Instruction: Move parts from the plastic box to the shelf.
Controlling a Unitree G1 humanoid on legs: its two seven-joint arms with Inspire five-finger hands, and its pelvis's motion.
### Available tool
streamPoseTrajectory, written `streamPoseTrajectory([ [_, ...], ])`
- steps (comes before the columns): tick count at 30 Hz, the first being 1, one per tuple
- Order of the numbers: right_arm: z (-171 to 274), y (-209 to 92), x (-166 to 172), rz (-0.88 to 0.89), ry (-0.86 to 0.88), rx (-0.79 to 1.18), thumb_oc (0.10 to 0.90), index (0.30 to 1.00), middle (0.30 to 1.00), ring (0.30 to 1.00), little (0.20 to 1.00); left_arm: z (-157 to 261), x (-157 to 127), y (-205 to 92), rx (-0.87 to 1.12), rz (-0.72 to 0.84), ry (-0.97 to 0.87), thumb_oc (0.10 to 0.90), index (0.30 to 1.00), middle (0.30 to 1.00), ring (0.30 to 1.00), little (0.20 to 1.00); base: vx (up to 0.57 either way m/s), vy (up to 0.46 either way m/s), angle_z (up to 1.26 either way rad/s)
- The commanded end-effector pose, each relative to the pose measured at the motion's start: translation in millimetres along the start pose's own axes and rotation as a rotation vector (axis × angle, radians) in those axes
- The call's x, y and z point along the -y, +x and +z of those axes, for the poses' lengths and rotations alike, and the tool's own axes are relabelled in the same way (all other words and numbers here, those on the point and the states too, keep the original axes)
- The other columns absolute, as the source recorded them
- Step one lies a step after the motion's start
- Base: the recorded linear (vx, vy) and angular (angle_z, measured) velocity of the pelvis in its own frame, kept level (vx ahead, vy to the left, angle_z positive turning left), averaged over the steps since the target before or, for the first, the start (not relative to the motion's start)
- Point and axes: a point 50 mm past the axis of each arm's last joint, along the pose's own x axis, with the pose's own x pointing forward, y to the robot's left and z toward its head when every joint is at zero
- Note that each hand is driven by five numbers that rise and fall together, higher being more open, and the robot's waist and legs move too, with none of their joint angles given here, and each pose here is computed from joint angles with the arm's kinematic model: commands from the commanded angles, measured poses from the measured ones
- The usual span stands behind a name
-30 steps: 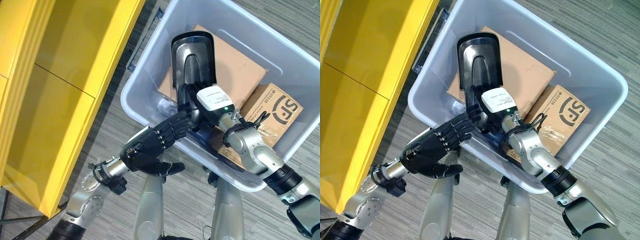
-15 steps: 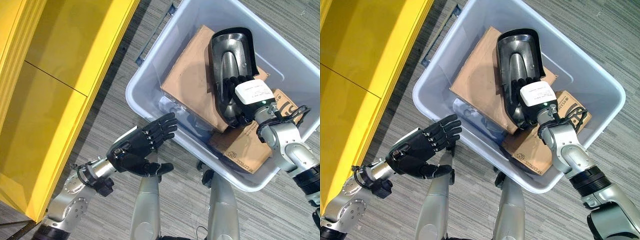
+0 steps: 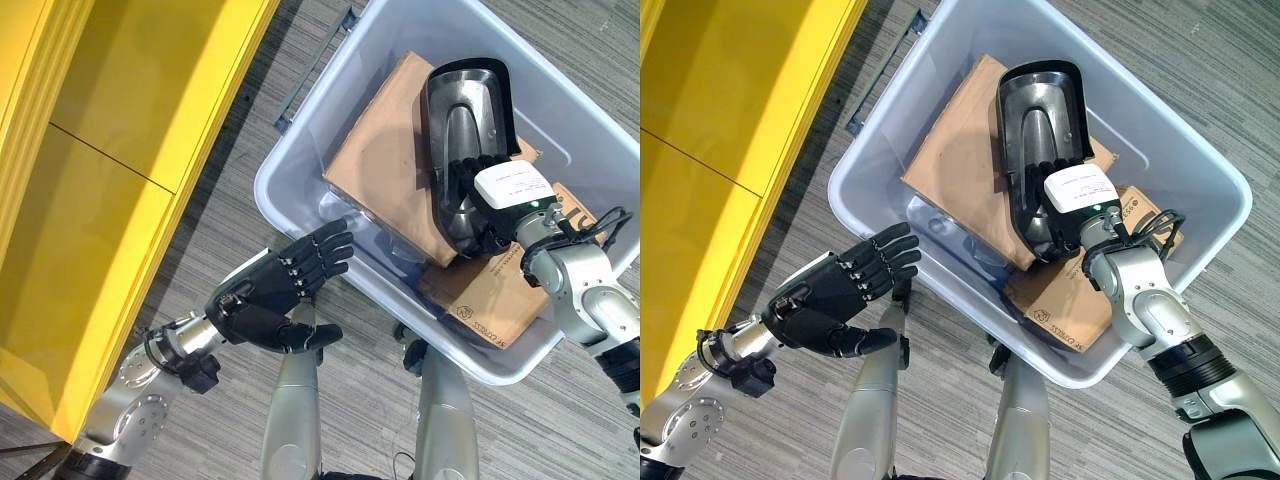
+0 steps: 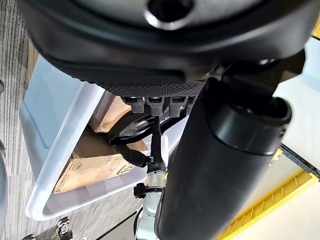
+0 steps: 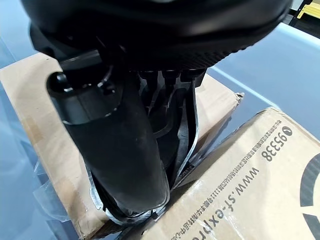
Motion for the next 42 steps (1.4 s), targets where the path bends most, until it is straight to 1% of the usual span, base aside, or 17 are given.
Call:
streamPoseTrajectory([
  [1,-32.2,-7.3,59.3,-0.203,-0.048,-0.093,0.900,1.000,1.000,1.000,1.000,21.9,23.4,4.9,0.152,-0.131,0.020,0.900,1.000,1.000,1.000,1.000,0.00,0.000,0.00],
  [2,-20.4,-9.9,66.0,-0.262,0.027,-0.029,0.900,1.000,1.000,1.000,1.000,22.9,24.6,5.9,0.158,-0.126,0.022,0.900,1.000,1.000,1.000,1.000,0.00,0.000,0.00],
  [5,0.2,-23.3,82.8,-0.395,0.061,0.060,0.900,1.000,1.000,1.000,1.000,23.7,26.9,9.2,0.173,-0.117,0.016,0.900,1.000,1.000,1.000,1.000,-0.01,0.059,-0.12],
  [7,21.4,-43.7,95.4,-0.489,0.067,0.168,0.900,1.000,1.000,1.000,1.000,23.6,29.2,9.9,0.198,-0.098,0.006,0.900,1.000,1.000,1.000,1.000,-0.01,0.116,-0.17],
  [10,29.8,-56.3,98.3,-0.584,0.110,0.200,0.900,1.000,1.000,1.000,1.000,23.0,33.7,11.5,0.210,-0.115,-0.003,0.900,1.000,1.000,1.000,1.000,-0.01,0.068,-0.12],
  [14,32.7,-62.7,100.8,-0.683,0.194,0.220,0.900,1.000,1.000,1.000,1.000,17.6,39.9,15.3,0.175,-0.172,-0.026,0.900,1.000,1.000,1.000,1.000,0.00,0.043,-0.03],
  [16,34.9,-65.7,105.9,-0.774,0.239,0.237,0.900,1.000,1.000,1.000,1.000,12.5,45.2,19.7,0.143,-0.203,-0.030,0.900,1.000,1.000,1.000,1.000,0.00,0.074,-0.05],
  [19,36.4,-67.8,108.5,-0.828,0.268,0.263,0.900,1.000,1.000,1.000,1.000,11.7,47.8,21.3,0.156,-0.200,-0.049,0.900,1.000,1.000,1.000,1.000,0.01,0.052,-0.10],
  [23,39.4,-65.7,103.1,-0.822,0.356,0.295,0.900,1.000,1.000,1.000,1.000,10.2,47.9,21.4,0.163,-0.194,-0.055,0.900,1.000,1.000,1.000,1.000,0.00,0.014,-0.03],
  [25,43.6,-63.1,97.2,-0.812,0.445,0.325,0.900,1.000,1.000,1.000,1.000,8.3,48.2,21.8,0.167,-0.204,-0.057,0.900,1.000,1.000,1.000,1.000,0.00,0.000,0.00],
  [27,48.5,-59.3,90.6,-0.810,0.574,0.345,0.900,1.000,1.000,1.000,1.000,4.9,50.6,24.0,0.157,-0.245,-0.090,0.900,1.000,1.000,1.000,1.000,0.01,0.016,-0.01],
  [30,64.9,-45.9,81.5,-0.735,0.825,0.435,0.900,1.000,1.000,1.000,1.000,-3.0,58.4,31.0,0.117,-0.339,-0.125,0.900,1.000,1.000,1.000,1.000,0.02,0.048,-0.02],
  [34,83.4,-35.7,73.4,-0.663,0.980,0.515,0.900,1.000,1.000,1.000,1.000,-10.3,59.2,36.1,0.106,-0.326,-0.122,0.900,1.000,1.000,1.000,1.000,0.01,0.027,-0.06],
  [36,89.8,-34.7,72.2,-0.646,1.020,0.532,0.900,1.000,1.000,1.000,1.000,-12.1,59.6,37.6,0.106,-0.333,-0.122,0.900,1.000,1.000,1.000,1.000,0.00,0.000,0.00],
  [37,94.2,-33.0,71.0,-0.610,1.057,0.550,0.900,1.000,1.000,1.000,1.000,-13.8,60.1,38.9,0.101,-0.341,-0.129,0.900,1.000,1.000,1.000,1.000,0.01,0.032,-0.01],
  [42,104.0,-25.5,62.4,-0.574,1.114,0.528,0.900,1.000,1.000,1.000,1.000,-21.4,61.2,39.7,0.091,-0.330,-0.133,0.900,1.000,1.000,1.000,1.000,0.02,0.043,0.01],
])
